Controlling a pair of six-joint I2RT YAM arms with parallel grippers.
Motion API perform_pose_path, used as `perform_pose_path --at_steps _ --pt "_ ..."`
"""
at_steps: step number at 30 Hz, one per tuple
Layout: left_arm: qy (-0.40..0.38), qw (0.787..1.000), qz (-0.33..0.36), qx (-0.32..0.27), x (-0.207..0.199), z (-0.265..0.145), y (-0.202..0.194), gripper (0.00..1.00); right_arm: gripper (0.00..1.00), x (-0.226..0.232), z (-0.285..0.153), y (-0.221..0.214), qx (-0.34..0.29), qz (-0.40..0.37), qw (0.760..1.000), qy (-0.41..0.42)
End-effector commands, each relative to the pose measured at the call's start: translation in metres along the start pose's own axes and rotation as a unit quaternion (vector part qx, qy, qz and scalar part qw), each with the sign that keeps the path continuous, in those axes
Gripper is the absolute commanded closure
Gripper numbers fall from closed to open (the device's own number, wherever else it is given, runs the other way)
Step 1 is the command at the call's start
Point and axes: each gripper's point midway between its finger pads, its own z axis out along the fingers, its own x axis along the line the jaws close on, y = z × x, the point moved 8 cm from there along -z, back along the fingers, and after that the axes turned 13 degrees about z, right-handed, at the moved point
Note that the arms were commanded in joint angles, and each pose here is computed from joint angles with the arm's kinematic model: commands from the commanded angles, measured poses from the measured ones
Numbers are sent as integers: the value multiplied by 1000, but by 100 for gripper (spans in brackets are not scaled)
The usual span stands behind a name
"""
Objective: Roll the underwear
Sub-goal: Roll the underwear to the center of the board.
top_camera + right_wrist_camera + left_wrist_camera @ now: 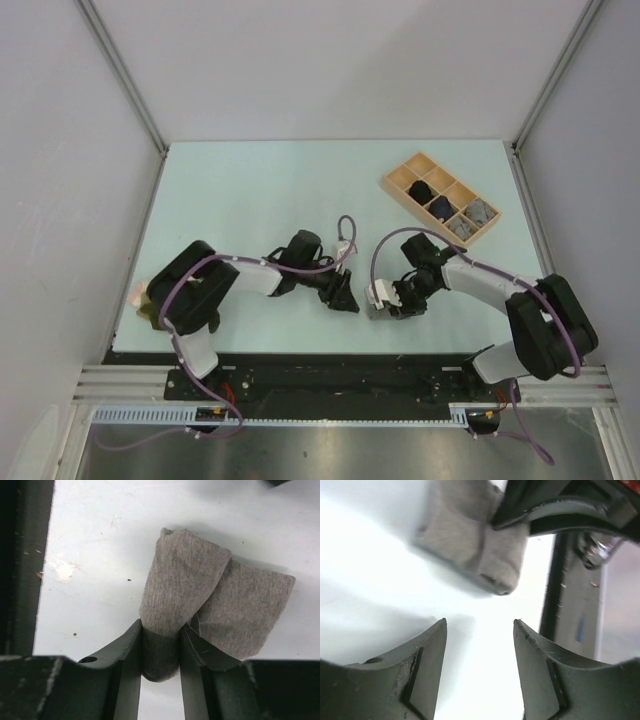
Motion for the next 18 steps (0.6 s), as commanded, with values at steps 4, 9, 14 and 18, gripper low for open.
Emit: perform_pose_path --at_steps 4,9,14,18 --pt "95 975 163 -121 -12 -30 14 38 73 12 -3 0 -29 103 983 149" --pt "103 944 280 -143 -34 -31 4 37 73 9 -3 -1 -40 149 966 205" --pt "102 911 378 -131 -55 -18 8 36 73 5 -3 -7 -51 201 948 243" --pt "115 895 424 -75 -57 2 15 36 72 -1 0 -15 -60 230 937 254"
